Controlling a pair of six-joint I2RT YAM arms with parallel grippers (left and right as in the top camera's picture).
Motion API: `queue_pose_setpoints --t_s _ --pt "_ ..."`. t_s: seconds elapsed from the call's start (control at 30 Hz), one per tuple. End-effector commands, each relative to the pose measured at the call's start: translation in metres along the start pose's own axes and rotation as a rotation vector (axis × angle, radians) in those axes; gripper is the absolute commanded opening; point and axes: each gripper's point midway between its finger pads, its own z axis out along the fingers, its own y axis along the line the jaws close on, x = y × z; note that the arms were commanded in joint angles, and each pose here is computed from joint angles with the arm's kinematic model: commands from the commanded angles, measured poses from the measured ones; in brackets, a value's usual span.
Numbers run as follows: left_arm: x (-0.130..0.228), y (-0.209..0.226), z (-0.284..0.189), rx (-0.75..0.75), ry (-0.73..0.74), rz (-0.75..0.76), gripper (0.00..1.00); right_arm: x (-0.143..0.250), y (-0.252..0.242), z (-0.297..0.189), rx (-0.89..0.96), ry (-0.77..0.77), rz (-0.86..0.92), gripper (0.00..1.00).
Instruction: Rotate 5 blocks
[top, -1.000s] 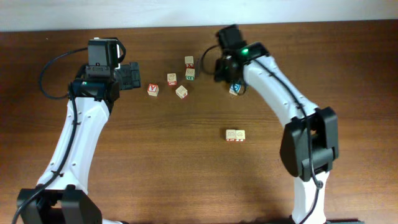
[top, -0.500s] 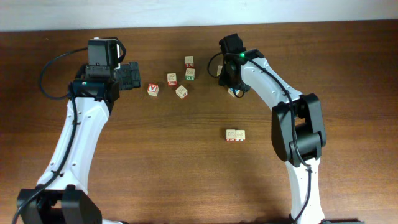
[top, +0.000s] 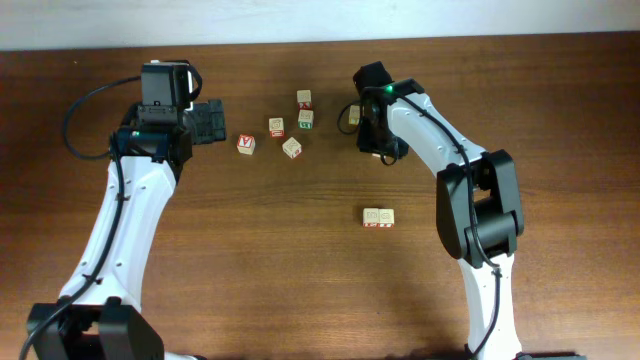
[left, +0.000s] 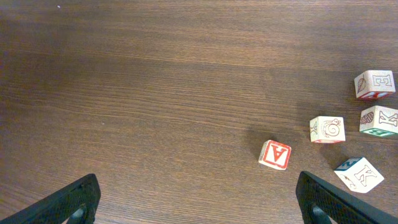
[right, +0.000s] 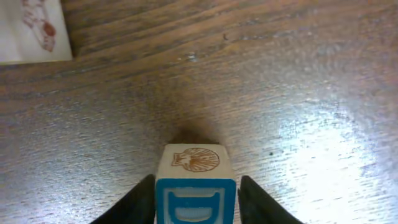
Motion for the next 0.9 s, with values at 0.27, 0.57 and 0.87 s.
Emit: queue_pose_setpoints --t_s 0.27,0.57,0.87 --pt "-0.007 0.003 0.0 -0.015 -0.014 -0.022 0.99 -0.006 0.027 -0.031 -0.149 -0.026 -0.207 0.31" --pt "-0.007 0.004 0.0 -0.015 -0.014 -0.022 0.99 0.052 0.045 -0.095 -0.24 0.101 -0.342 0.3" --pt "-0.007 0.004 0.0 -0.015 -0.014 -0.022 0.99 0.141 0.051 -0.06 -0.031 0.233 -0.295 0.3"
